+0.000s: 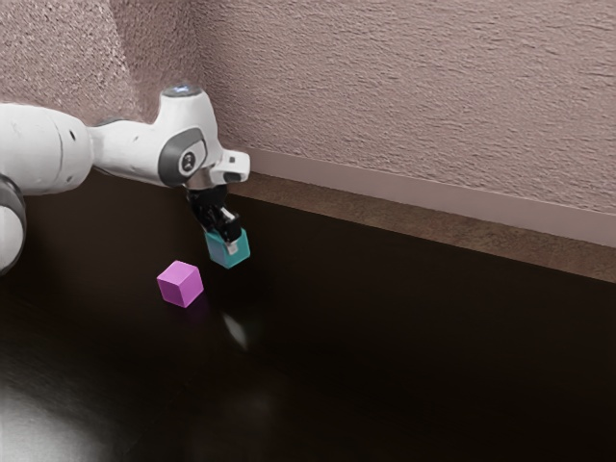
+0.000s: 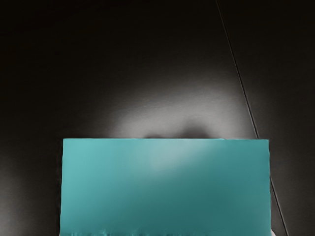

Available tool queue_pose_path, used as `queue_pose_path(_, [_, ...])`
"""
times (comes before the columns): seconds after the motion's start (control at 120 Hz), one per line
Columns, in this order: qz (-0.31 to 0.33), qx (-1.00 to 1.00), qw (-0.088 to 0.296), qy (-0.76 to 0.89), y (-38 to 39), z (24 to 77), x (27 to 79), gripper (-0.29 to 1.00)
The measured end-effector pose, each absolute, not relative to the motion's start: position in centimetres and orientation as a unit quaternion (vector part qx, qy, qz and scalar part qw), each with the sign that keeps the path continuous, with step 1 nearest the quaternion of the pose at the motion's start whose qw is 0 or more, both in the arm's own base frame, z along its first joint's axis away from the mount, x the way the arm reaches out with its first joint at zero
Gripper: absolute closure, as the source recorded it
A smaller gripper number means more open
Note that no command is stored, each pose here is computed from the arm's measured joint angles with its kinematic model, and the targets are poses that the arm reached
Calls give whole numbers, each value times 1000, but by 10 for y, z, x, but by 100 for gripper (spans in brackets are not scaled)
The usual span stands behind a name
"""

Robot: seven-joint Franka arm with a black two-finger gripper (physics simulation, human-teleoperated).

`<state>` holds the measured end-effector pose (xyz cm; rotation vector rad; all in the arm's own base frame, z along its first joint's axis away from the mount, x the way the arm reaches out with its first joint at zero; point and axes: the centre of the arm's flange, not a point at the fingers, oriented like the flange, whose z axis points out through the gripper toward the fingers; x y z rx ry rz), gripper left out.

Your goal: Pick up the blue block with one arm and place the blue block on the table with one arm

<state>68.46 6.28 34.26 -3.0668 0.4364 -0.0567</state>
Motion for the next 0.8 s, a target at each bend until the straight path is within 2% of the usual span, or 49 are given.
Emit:
queue_pose_path(0.108, [-8, -989, 20, 145, 55, 326, 689, 47])
queue_pose_path(0.208, [-6, -989, 17, 144, 54, 323, 690, 29])
queue_pose_path(0.383, [-2, -990, 10, 142, 55, 322, 689, 13])
queue_pose_path(0.433, [-6, -990, 10, 141, 55, 331, 688, 10])
queue_pose_path(0.558, [-33, -989, 18, 146, 47, 391, 681, 6])
queue_pose_path(0.8, [-25, -989, 19, 147, 46, 404, 675, 2])
